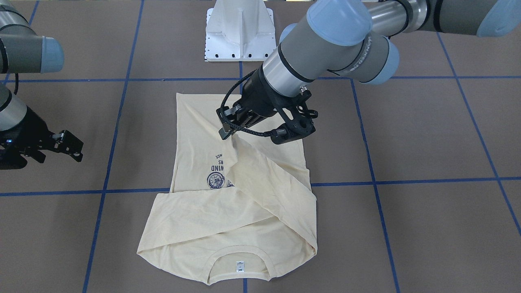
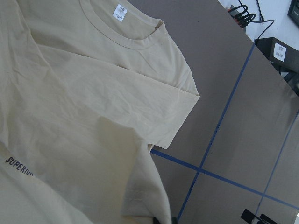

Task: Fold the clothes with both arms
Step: 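Carry the held sleeve with the left gripper toward the collar, then lay the sleeve diagonally across the shirt front with the left gripper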

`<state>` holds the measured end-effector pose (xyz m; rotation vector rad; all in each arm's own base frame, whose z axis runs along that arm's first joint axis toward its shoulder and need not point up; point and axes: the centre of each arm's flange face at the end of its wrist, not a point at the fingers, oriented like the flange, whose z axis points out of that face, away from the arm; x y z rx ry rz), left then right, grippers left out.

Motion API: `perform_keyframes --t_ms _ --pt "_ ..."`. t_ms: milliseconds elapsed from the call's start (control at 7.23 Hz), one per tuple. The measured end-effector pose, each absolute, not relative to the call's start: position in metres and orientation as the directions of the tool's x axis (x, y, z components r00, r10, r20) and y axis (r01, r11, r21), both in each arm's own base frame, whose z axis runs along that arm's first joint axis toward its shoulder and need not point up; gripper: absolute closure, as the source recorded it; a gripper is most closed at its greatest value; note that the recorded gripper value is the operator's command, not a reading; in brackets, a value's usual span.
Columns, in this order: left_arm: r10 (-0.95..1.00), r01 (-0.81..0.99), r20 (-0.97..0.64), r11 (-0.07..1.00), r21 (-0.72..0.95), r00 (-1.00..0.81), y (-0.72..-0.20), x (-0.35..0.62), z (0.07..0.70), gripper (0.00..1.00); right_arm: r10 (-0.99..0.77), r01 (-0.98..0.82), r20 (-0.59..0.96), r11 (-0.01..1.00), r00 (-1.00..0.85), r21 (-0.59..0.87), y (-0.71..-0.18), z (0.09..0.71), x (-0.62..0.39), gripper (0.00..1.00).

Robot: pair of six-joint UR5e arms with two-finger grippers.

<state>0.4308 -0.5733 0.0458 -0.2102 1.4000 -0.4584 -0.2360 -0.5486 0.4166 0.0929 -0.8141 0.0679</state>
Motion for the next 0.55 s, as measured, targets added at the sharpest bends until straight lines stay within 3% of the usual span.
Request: perform_keyframes --t_ms 553 --pt "-0.463 0.233 -0.886 0.866 -0.443 0.036 -0.567 0.498 0.069 1.00 0.023 -0.096 0.729 0.994 0.684 0.059 -0.550 0.415 -0.237 0.00"
